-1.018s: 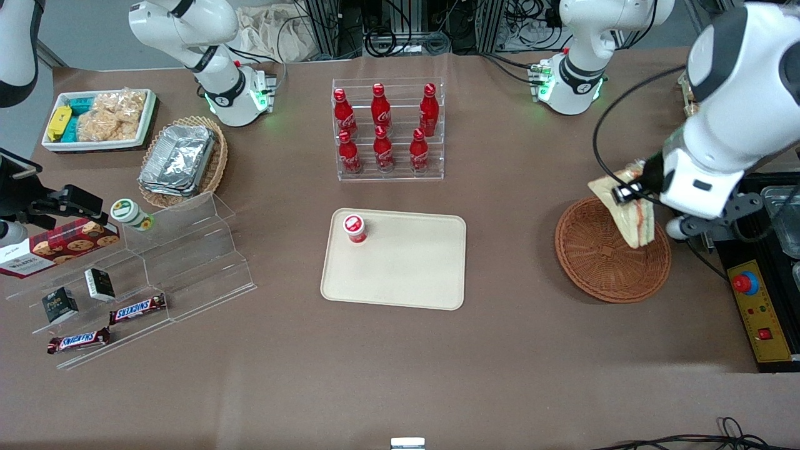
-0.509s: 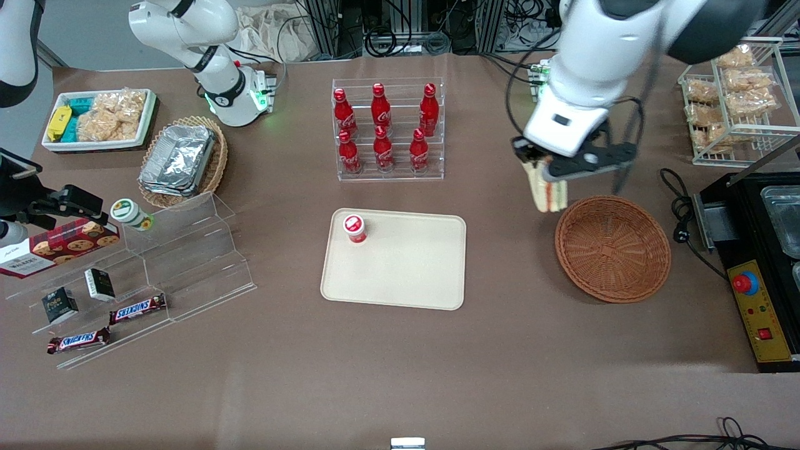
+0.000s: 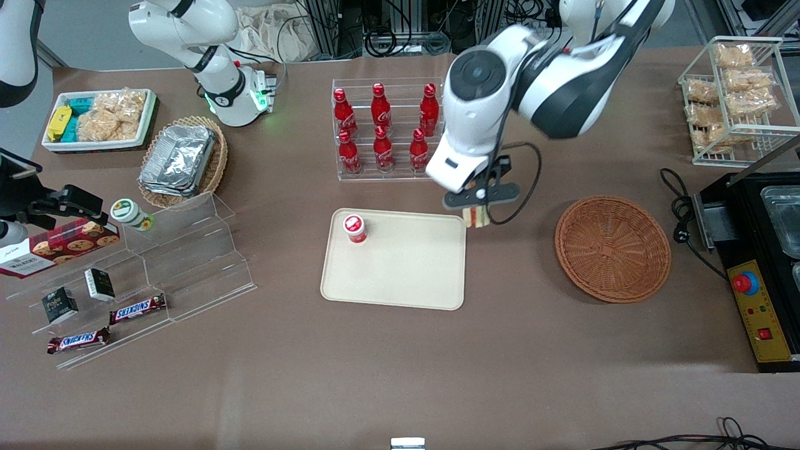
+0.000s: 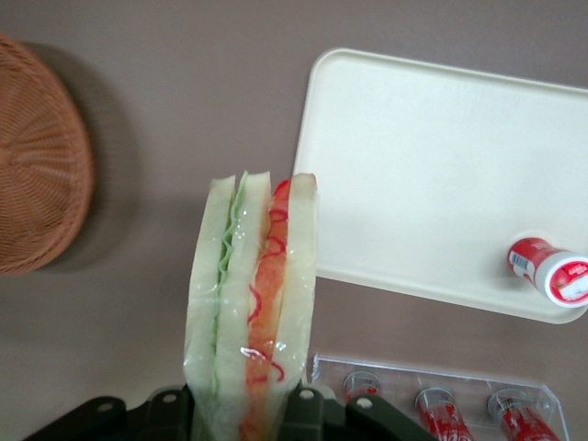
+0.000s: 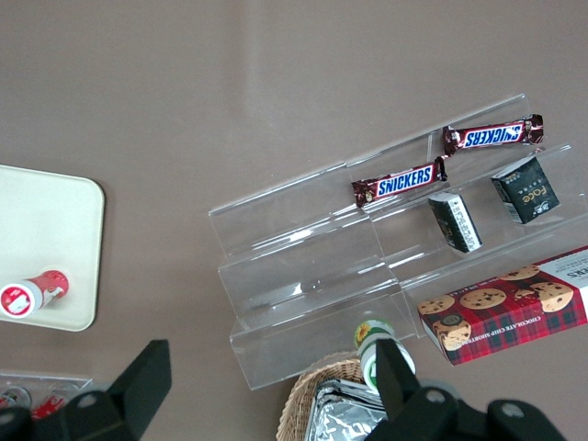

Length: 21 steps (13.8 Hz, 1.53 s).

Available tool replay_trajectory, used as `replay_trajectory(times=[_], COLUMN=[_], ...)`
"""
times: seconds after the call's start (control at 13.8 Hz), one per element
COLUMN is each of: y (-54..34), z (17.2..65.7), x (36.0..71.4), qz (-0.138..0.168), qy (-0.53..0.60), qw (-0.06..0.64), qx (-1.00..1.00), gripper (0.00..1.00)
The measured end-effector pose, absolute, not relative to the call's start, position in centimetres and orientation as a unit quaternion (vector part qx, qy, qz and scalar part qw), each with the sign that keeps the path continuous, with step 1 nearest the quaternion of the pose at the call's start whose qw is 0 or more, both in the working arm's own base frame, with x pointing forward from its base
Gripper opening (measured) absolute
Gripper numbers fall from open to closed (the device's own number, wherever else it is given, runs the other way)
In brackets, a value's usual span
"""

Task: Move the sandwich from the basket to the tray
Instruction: 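Lower the sandwich onto the cream tray beside the cup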

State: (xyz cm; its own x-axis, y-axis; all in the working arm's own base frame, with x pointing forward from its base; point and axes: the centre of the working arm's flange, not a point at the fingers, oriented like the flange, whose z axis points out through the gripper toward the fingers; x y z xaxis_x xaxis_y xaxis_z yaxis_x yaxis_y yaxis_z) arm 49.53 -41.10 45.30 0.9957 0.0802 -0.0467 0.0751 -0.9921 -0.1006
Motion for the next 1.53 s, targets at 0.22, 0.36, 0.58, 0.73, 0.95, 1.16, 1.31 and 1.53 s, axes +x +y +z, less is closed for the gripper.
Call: replay_trajectory(times=[0.22,0.36,0.58,0.73,0.95,1.16,1.31,1.53], y=[-42.7,-43.1,-43.4,-43.4,-43.6,-43.7,-43.7,-43.7], z=[38.5,34.2,28.7,25.5,21.7,21.6,22.2,25.4], x=[51.4,52.4,53.2,53.4,53.4,54.0,54.5,56.4], qz=[0.031,0.033,0.028,0.031,0.029,0.026,0.02,-0.005], qy=[-0.024,-0.016,-0.006,-0.001,0.002,-0.002,-0.009,-0.053], qw=[0.035,0.032,0.035,0.038,0.04,0.035,0.031,0.017], qx=[-0.999,-0.999,-0.999,-0.999,-0.999,-0.999,-0.999,-0.998], gripper=[0.32,0.32,0.32,0.32,0.33,0.42,0.61,0.92])
